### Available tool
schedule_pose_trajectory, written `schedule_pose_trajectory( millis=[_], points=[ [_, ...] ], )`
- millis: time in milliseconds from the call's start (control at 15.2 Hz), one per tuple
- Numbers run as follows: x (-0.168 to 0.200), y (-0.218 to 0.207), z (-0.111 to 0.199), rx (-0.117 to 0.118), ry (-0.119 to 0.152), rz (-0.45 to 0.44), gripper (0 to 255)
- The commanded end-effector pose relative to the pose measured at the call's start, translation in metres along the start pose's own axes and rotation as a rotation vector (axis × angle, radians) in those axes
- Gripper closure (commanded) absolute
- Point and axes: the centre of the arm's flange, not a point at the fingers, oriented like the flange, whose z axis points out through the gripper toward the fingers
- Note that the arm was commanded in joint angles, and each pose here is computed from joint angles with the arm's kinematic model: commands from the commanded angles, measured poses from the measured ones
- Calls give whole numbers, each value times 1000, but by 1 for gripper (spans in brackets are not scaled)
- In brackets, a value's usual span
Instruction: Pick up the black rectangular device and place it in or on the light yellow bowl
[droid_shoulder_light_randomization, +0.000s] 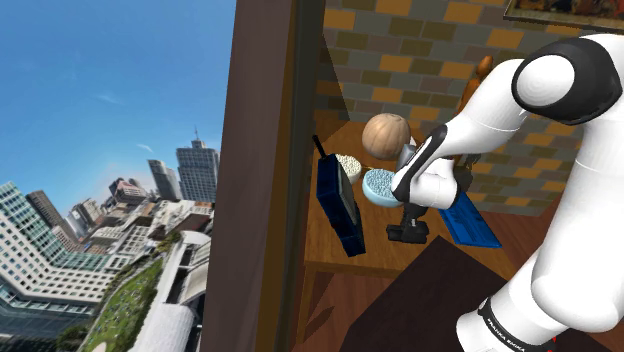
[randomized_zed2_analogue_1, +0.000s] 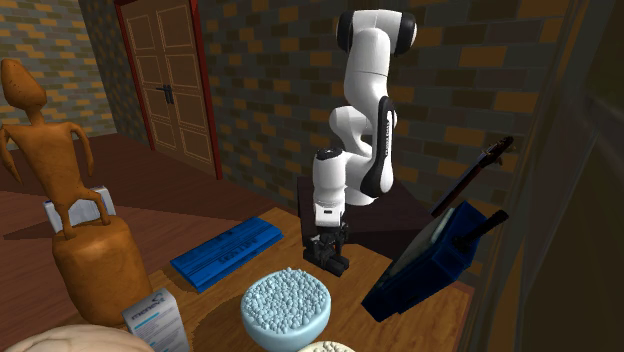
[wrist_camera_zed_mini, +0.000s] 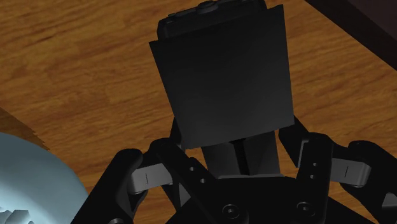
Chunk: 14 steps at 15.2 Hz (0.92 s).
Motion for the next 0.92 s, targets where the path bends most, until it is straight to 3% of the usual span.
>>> schedule_pose_trajectory(
  millis=[0,330,858],
  points=[
    [0,0,0,0,0,0,255],
    [0,0,0,0,0,0,255],
    [1,-1,-42,0,0,0,255]
  ],
)
